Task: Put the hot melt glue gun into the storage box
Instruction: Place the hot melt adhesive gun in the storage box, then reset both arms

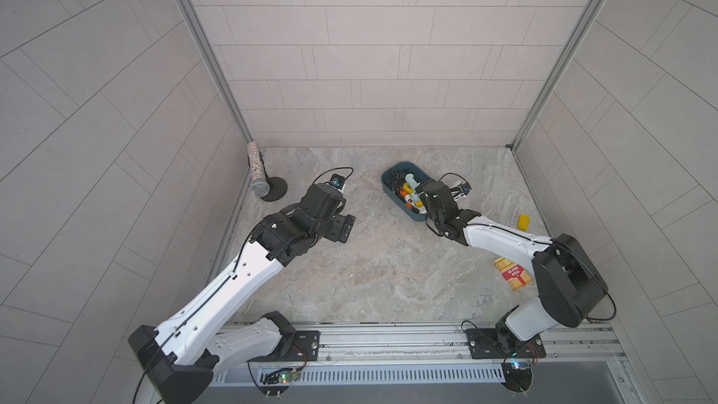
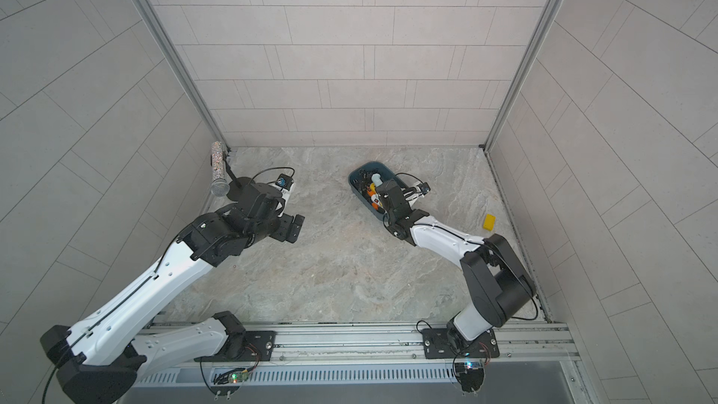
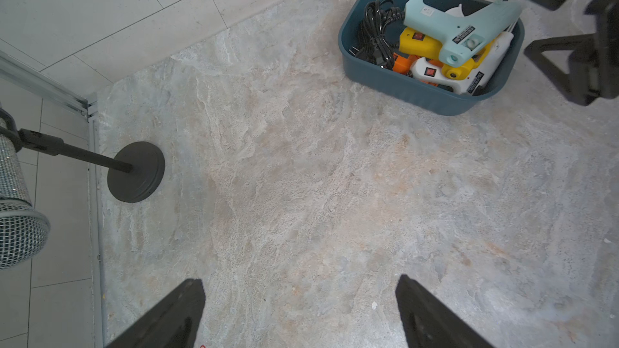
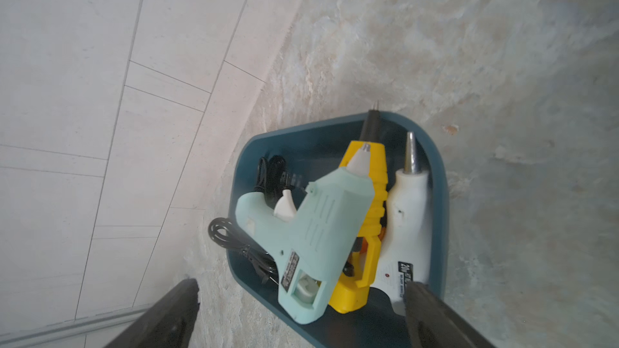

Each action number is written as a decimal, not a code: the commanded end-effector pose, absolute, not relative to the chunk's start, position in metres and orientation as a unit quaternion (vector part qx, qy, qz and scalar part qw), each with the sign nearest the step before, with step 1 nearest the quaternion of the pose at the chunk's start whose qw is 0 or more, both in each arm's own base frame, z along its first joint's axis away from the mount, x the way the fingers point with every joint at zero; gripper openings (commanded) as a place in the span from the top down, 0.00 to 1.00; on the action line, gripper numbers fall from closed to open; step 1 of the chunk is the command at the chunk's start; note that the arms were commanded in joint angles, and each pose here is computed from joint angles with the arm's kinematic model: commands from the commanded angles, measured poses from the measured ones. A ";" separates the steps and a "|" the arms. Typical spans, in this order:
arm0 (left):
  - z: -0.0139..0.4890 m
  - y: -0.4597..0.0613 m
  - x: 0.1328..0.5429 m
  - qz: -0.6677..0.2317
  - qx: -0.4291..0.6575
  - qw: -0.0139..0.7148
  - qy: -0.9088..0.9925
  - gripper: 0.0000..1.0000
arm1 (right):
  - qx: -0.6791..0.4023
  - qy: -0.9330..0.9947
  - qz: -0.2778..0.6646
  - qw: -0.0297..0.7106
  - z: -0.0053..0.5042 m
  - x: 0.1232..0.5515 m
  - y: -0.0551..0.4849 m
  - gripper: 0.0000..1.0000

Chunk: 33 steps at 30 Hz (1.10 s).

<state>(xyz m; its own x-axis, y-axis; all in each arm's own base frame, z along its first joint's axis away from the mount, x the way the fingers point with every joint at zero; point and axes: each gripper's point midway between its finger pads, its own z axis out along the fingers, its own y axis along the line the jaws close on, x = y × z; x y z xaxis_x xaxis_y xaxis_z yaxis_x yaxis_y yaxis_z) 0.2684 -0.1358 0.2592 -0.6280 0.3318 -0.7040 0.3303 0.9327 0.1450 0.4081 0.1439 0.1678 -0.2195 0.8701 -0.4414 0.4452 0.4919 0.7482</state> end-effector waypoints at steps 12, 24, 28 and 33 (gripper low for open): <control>0.246 -0.007 0.339 0.072 -0.111 0.540 0.831 0.00 | 0.088 0.770 -0.163 0.610 0.233 0.372 0.028 0.00; 0.171 0.029 0.343 0.160 -0.163 0.583 0.780 0.00 | 0.079 0.778 -0.256 0.568 0.157 0.391 -0.031 0.01; 0.159 0.038 0.349 0.185 -0.167 0.582 0.774 0.00 | 0.052 0.786 -0.260 0.559 0.157 0.400 -0.026 0.00; 0.160 0.050 0.355 0.170 -0.178 0.594 0.766 0.00 | 0.042 0.758 -0.244 0.604 0.167 0.401 -0.025 0.01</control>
